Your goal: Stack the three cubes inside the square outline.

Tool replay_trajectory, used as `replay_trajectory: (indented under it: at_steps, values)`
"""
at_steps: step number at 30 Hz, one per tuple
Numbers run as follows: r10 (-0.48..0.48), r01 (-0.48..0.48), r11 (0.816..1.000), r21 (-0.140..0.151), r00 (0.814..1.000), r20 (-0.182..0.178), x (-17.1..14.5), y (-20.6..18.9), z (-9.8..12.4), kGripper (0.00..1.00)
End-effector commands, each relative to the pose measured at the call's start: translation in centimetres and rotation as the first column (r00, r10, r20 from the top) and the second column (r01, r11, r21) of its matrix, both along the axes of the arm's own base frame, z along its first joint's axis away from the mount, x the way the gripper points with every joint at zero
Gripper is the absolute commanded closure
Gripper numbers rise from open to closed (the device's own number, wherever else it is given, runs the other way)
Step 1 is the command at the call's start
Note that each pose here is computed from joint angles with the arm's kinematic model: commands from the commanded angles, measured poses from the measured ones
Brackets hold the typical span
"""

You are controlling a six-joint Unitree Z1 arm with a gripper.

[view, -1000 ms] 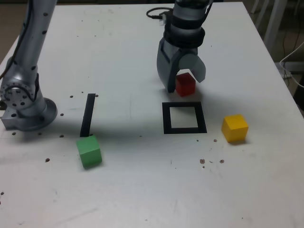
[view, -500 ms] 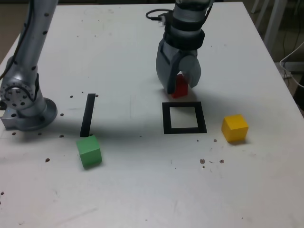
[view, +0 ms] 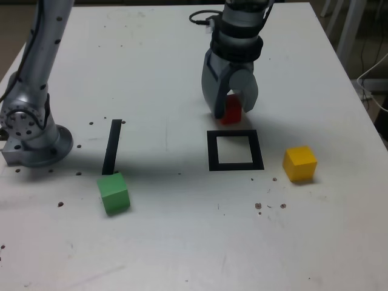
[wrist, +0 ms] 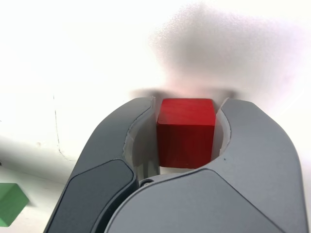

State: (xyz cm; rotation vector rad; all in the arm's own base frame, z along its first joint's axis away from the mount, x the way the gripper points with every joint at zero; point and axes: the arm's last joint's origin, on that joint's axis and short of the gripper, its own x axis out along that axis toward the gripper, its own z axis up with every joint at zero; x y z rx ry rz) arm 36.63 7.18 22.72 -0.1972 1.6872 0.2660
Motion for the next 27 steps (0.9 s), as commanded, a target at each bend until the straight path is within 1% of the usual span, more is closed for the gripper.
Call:
replay_trajectory:
  at_steps: [1,5,8,11,15,20,27]
  values:
    - [-0.037,0.036,0.999,0.007,0.999,0.031,-0.3,-0.6,1.5,0.61]
    - [-0.092,0.090,0.996,0.026,0.994,0.065,-0.8,-2.2,3.3,0.61]
    - [-0.128,0.126,0.992,0.030,0.989,0.078,-1.3,-3.6,4.2,0.61]
    - [-0.158,0.157,0.987,0.019,0.985,0.074,-1.7,-4.8,4.5,0.61]
    - [-0.185,0.185,0.983,0.004,0.981,0.064,-2.0,-6.4,4.2,0.61]
    - [-0.210,0.210,0.978,0.009,0.976,0.061,-1.5,-8.3,3.5,0.61]
    - [-0.228,0.228,0.974,0.007,0.973,0.033,-0.5,-9.5,2.0,0.61]
